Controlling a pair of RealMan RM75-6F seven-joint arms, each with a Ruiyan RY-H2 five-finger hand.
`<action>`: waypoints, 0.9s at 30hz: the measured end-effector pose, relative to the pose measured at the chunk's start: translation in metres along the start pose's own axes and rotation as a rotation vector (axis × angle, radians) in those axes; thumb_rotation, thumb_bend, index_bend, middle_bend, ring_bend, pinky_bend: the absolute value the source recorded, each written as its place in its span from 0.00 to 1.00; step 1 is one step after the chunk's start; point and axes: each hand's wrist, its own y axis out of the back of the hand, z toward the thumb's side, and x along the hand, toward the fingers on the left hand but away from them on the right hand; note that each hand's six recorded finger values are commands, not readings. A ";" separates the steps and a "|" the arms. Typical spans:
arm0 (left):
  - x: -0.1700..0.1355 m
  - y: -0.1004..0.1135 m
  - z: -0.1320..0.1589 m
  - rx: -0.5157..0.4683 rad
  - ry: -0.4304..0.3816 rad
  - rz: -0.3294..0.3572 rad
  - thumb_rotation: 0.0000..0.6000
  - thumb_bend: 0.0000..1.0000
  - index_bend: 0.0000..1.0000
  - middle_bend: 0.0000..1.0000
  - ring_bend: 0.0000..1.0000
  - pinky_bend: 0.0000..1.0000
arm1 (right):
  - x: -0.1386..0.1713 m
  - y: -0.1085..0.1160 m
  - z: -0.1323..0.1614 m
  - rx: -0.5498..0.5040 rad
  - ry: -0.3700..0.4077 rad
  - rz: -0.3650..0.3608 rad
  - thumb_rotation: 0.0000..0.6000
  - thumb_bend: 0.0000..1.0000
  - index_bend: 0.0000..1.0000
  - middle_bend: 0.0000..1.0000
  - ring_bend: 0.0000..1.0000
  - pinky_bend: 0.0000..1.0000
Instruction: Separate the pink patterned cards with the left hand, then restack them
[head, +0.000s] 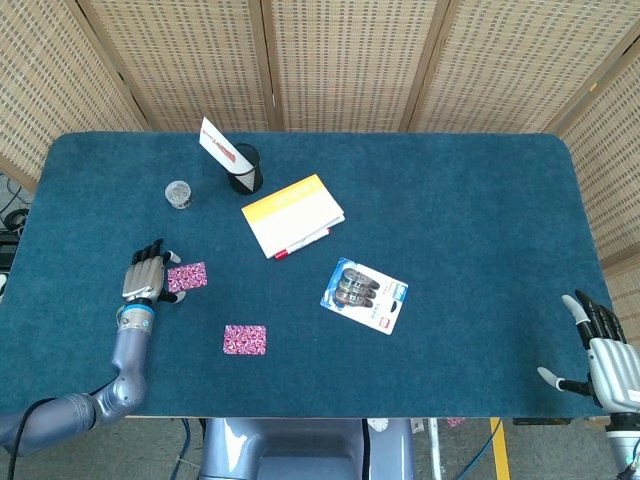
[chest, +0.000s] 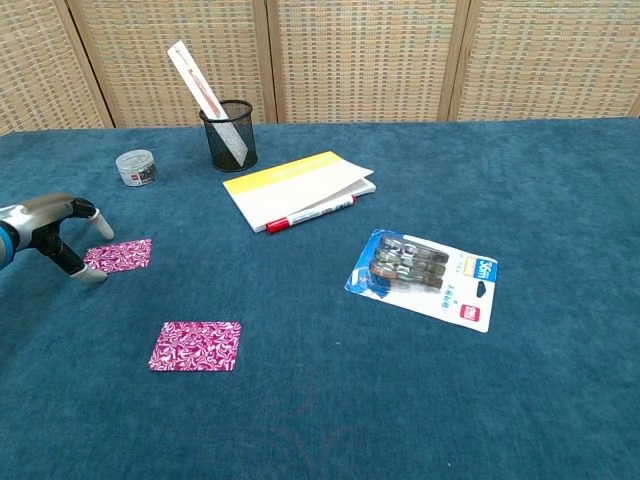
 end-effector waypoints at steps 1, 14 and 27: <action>0.000 0.000 0.000 0.001 0.000 0.000 1.00 0.24 0.30 0.00 0.00 0.00 | 0.000 0.000 0.000 0.000 0.000 0.000 1.00 0.13 0.00 0.00 0.00 0.00; 0.002 -0.005 0.000 0.010 0.002 -0.005 1.00 0.26 0.44 0.00 0.00 0.00 | 0.000 0.000 0.000 -0.001 0.000 0.001 1.00 0.13 0.00 0.00 0.00 0.00; -0.001 0.001 0.001 -0.003 -0.011 0.002 1.00 0.27 0.46 0.00 0.00 0.00 | 0.000 0.000 0.000 -0.001 -0.001 0.002 1.00 0.13 0.00 0.00 0.00 0.00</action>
